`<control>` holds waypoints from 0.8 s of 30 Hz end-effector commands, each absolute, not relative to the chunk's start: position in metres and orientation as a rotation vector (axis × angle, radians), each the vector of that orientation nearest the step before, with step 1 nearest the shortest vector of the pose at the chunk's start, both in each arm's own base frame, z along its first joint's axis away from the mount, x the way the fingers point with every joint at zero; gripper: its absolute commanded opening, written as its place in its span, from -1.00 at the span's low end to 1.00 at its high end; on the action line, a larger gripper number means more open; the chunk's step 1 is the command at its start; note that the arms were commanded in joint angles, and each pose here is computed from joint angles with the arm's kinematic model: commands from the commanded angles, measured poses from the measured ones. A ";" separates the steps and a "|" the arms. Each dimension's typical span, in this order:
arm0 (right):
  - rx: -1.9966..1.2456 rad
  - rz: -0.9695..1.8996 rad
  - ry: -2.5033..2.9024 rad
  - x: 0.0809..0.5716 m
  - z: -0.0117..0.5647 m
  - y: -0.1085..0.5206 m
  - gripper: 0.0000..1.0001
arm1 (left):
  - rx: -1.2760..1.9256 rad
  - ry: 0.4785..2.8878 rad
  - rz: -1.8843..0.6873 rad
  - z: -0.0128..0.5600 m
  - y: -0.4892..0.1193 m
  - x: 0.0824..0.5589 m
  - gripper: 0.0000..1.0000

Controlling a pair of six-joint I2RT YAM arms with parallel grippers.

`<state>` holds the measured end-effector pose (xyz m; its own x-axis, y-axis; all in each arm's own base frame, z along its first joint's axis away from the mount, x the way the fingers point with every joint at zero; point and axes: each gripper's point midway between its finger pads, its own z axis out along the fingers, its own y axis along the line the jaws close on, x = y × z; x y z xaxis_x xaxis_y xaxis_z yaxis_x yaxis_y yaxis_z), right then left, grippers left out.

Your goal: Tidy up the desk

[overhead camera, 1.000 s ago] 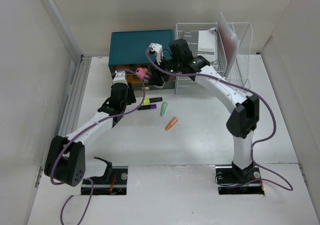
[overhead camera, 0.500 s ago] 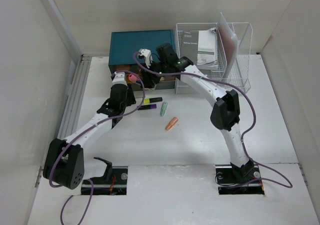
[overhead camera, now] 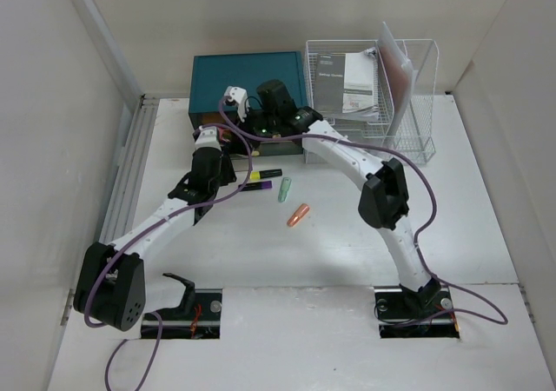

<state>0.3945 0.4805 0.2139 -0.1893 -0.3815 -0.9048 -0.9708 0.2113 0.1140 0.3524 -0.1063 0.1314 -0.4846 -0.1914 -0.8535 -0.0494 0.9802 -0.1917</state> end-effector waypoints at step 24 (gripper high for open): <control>-1.154 0.833 1.580 0.426 0.234 0.502 0.16 | -0.115 2.067 -0.341 0.141 -0.139 0.340 -0.86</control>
